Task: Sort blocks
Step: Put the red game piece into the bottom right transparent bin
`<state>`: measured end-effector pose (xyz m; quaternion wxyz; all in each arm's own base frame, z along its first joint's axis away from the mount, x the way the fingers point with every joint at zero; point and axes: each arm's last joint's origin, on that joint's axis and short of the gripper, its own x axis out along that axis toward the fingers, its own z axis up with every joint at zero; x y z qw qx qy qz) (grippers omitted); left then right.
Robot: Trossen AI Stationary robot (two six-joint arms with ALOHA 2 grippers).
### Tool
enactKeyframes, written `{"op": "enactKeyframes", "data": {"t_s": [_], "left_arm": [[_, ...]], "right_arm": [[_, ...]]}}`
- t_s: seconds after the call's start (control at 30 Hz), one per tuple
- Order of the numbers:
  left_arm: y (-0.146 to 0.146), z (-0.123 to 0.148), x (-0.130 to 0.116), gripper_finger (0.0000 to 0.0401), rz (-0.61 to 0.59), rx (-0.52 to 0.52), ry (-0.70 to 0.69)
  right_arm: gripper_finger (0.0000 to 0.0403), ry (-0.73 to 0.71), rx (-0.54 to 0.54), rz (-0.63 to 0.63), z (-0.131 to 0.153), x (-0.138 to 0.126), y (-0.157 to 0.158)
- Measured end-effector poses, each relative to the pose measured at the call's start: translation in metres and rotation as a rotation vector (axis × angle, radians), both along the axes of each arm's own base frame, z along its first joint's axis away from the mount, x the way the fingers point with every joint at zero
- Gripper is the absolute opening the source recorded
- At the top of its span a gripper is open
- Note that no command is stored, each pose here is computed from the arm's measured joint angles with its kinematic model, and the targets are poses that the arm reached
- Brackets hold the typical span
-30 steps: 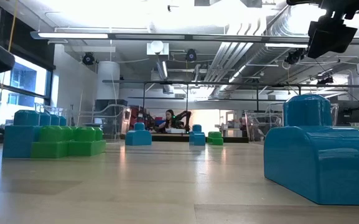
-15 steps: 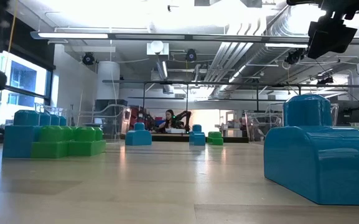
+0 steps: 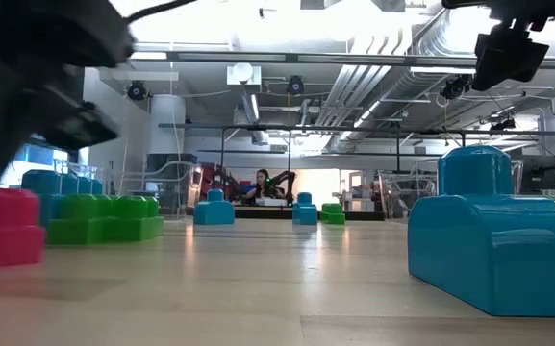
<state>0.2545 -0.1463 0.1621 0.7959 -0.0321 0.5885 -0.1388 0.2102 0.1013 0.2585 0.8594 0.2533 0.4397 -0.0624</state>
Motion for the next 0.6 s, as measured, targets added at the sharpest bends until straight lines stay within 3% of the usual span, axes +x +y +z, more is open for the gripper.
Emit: {"op": "enactKeyframes", "data": {"t_s": [0.17, 0.3, 0.43, 0.6], "left_arm": [[0.026, 0.004, 0.016, 0.0, 0.069, 0.016, -0.025], [0.036, 0.025, 0.013, 0.0, 0.123, -0.083, 0.043], [0.024, 0.045, 0.002, 0.0, 0.198, -0.16, -0.021], [0.002, 0.039, -0.008, 0.0003, 0.364, -0.162, -0.098]], "right_arm": [[0.0228, -0.011, -0.02, -0.017, 0.0, 0.0, -0.001], [0.0228, -0.01, -0.017, -0.022, 0.0, 0.0, -0.001], [0.0228, -0.013, -0.022, -0.029, 0.0, 0.0, -0.001], [0.0228, -0.022, -0.044, -0.04, 0.0, 0.001, -0.002]]}}
